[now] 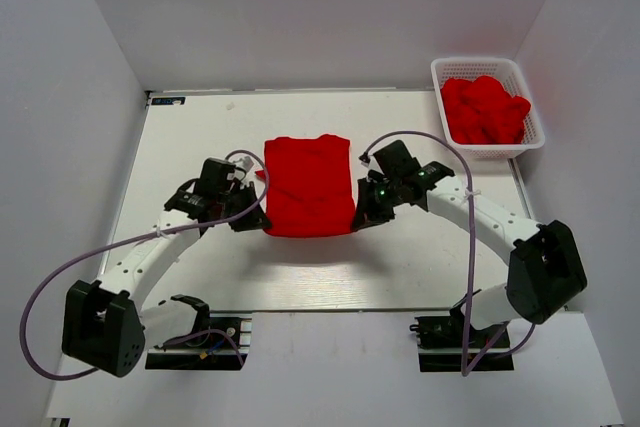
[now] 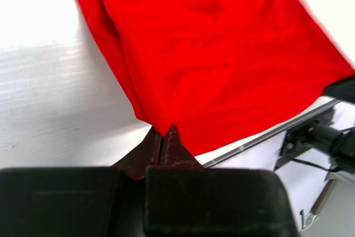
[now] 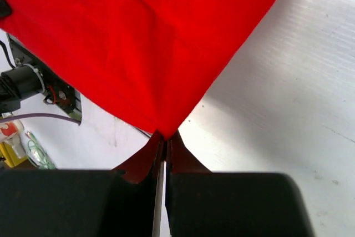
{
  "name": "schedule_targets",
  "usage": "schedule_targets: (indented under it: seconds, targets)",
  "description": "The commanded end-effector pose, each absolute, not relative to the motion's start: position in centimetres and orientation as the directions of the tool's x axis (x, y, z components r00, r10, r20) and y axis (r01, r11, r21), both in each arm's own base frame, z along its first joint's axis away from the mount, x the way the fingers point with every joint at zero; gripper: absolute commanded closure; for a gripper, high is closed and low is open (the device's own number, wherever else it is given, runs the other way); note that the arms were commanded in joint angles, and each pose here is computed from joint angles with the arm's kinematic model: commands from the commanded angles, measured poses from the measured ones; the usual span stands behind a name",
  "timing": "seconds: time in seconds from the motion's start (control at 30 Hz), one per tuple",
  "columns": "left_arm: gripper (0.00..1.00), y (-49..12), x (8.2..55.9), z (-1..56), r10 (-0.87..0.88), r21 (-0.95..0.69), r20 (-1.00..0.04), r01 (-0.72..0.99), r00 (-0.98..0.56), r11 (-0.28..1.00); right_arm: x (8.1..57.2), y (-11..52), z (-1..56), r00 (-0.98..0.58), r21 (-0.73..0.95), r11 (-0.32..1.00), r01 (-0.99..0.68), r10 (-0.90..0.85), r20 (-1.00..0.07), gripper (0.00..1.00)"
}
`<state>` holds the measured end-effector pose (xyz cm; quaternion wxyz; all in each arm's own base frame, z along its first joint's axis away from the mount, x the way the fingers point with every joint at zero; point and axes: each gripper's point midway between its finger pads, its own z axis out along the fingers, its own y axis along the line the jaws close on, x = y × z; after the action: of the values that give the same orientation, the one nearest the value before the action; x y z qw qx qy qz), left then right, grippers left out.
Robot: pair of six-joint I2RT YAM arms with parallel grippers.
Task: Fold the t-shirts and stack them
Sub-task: Fold the long partially folded tshirt into a neat square
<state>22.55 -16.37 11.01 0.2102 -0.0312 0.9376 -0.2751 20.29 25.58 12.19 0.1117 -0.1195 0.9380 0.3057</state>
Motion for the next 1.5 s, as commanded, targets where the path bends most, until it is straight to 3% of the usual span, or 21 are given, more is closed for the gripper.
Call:
schedule_targets:
  seconds: [0.0,0.23,0.7,0.73,0.93,1.13,1.47]
  targets:
    - [1.0,-16.4,23.9,14.3,-0.212,-0.533,-0.416,0.048,-0.884,0.845,21.0,25.6,14.4,-0.942,0.539,0.785,-0.305,-0.164,-0.294,1.0]
    - [1.0,-15.8,30.6,18.9,-0.293,-0.486,-0.537,0.006,-0.791,0.874,26.5,25.8,17.6,-0.908,0.457,0.826,-0.328,-0.142,-0.394,1.0]
    - [1.0,-14.9,41.4,21.4,-0.355,-0.417,-0.628,-0.086,-0.693,0.905,36.8,26.3,19.8,-0.904,0.531,0.792,-0.3,-0.06,-0.422,1.0]
    - [1.0,-15.0,42.1,20.3,-0.341,-0.401,-0.617,-0.089,-0.709,0.912,37.5,26.5,18.3,-0.918,0.533,0.797,-0.285,-0.065,-0.392,1.0]
    - [1.0,-15.5,46.3,18.3,-0.355,-0.425,-0.593,-0.093,-0.723,0.9,42.2,26.1,19.4,-0.894,0.55,0.785,-0.286,-0.013,-0.448,1.0]
    - [1.0,-16.1,49.5,16.1,-0.351,-0.442,-0.569,-0.083,-0.743,0.893,44.9,26.0,16.4,-0.917,0.582,0.777,-0.24,0.015,-0.398,1.0]
    - [1.0,-15.6,51.7,12.9,-0.364,-0.45,-0.534,-0.107,-0.763,0.886,48.3,26.2,12.6,-0.914,0.611,0.755,-0.239,0.038,-0.405,1.0]
